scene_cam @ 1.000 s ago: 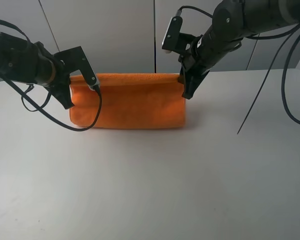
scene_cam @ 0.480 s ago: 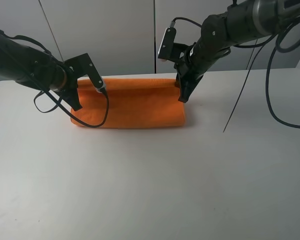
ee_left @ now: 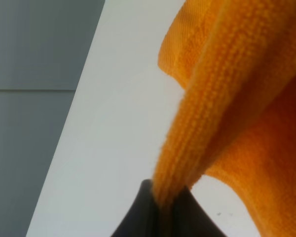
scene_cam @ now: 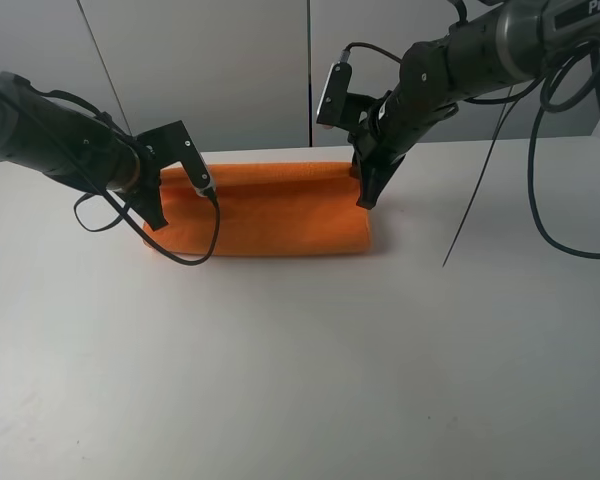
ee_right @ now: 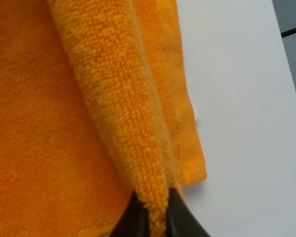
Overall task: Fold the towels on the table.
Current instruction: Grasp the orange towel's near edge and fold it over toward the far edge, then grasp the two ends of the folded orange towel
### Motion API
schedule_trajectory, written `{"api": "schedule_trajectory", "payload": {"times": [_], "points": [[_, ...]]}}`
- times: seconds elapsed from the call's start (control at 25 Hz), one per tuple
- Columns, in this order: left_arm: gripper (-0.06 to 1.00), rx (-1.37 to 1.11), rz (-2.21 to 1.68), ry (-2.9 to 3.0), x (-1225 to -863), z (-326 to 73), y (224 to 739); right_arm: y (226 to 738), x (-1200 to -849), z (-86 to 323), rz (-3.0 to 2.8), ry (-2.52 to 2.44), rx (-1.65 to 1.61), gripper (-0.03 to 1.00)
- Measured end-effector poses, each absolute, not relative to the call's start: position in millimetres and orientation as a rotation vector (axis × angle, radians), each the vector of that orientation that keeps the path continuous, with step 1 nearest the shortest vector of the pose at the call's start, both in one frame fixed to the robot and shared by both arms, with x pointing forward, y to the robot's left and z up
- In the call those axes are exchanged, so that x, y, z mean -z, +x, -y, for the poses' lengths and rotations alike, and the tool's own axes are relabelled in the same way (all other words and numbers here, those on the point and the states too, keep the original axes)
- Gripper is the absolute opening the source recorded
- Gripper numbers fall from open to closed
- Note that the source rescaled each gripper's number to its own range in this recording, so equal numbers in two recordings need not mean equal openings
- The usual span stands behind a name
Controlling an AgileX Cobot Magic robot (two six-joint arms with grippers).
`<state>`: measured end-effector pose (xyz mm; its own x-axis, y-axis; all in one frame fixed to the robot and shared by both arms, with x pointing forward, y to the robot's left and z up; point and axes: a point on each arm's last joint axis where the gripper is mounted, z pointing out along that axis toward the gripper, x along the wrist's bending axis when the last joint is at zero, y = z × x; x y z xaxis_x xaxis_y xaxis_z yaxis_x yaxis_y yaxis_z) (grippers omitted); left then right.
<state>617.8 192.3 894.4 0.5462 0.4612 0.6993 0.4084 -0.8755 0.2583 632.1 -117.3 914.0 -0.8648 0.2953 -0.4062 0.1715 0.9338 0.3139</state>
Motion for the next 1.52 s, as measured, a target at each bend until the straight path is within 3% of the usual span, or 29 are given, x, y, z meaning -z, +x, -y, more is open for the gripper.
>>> {"api": "schedule_trajectory", "payload": {"times": [0.6,0.68,0.72,0.76,0.8,0.88,1.0,1.04,1.28,1.52], "points": [[0.01,-1.207,-0.813,2.617,-900.8,-198.1,634.2,634.6,-900.1,118.8,-2.646,0.345,-0.359,0.0],[0.1,-1.216,-0.82,2.618,-901.0,-199.5,634.6,634.7,-900.2,118.8,-2.644,0.344,-0.36,0.01],[0.19,-1.234,-0.833,2.619,-901.6,-201.7,635.1,634.9,-900.2,119.1,-2.644,0.346,-0.36,0.03],[0.31,-1.251,-0.844,2.62,-902.2,-203.6,635.7,635.2,-900.2,119.9,-2.643,0.345,-0.358,0.09],[0.49,-1.268,-0.854,2.619,-903.1,-205.1,636.4,635.5,-900.2,120.6,-2.643,0.348,-0.357,0.16],[0.88,-1.292,-0.872,2.62,-903.8,-208.3,637.0,636.1,-900.5,120.6,-2.636,0.345,-0.36,0.42],[0.98,-1.33,-0.899,2.62,-905.1,-211.2,637.4,638.2,-901.6,120.8,-2.613,0.335,-0.37,0.88],[0.98,-1.353,-0.913,2.619,-906.1,-212.8,637.7,638.7,-901.7,121.5,-2.611,0.331,-0.367,0.95],[0.98,-1.565,-1.011,2.605,-917.4,-218.4,636.3,636.7,-925.5,123.7,-2.574,0.4,-0.4,1.0],[0.98,-1.26,-1.326,2.379,-938.8,-208.2,623.9,624.1,-960.6,130.6,-2.546,0.776,-0.464,1.0]]}}
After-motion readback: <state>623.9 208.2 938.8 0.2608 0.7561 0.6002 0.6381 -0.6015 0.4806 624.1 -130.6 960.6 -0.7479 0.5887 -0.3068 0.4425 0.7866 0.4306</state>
